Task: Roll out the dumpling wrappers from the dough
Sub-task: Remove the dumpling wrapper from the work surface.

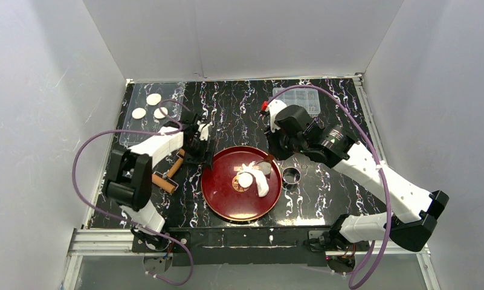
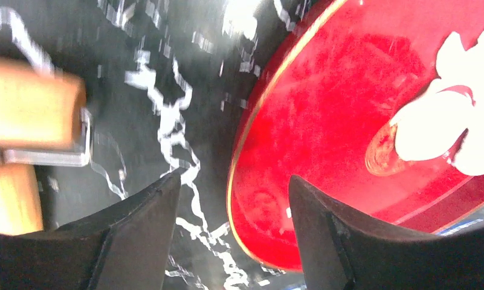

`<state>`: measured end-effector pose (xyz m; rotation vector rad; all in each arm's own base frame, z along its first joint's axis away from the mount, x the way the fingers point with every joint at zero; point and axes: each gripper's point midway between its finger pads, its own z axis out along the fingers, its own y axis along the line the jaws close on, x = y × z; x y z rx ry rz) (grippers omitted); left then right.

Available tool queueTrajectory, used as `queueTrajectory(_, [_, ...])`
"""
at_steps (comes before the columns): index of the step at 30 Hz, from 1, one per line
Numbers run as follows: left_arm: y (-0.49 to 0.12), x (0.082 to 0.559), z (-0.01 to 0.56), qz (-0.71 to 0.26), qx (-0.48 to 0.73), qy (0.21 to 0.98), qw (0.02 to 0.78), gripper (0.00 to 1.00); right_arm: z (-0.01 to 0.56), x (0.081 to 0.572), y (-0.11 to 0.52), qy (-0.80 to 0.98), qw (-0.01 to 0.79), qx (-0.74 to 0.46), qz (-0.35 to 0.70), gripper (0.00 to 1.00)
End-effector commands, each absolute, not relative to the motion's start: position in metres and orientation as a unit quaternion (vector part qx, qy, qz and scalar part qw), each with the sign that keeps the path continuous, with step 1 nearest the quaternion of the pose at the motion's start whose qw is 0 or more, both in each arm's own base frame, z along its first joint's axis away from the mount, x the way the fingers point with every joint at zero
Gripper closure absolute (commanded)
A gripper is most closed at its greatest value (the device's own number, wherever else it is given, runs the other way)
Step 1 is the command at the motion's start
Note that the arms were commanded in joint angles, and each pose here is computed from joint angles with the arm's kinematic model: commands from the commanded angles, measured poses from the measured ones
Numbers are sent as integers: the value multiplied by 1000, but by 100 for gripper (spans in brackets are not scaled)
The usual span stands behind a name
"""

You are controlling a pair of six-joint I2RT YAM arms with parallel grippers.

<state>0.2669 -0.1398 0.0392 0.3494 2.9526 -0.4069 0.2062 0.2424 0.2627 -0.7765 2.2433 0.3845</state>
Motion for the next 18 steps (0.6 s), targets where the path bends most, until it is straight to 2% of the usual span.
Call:
queueTrajectory(1, [-127, 227, 60, -127, -5, 990, 66, 35, 281, 211, 244, 860, 391, -284, 167, 99])
queueTrajectory(7, [-116, 174, 38, -111, -61, 992, 10, 34, 281, 210, 244, 858, 392, -284, 169, 99])
queueTrajectory(14, [-116, 159, 18, -109, -33, 993, 14, 36, 277, 211, 245, 862, 387, -283, 165, 99])
queueTrajectory(16, [-116, 159, 15, -111, -35, 993, 16, 43, 276, 212, 246, 862, 387, -283, 165, 99])
queueTrajectory(18, [-118, 161, 16, -117, -34, 992, 19, 59, 275, 213, 247, 862, 385, -286, 162, 99])
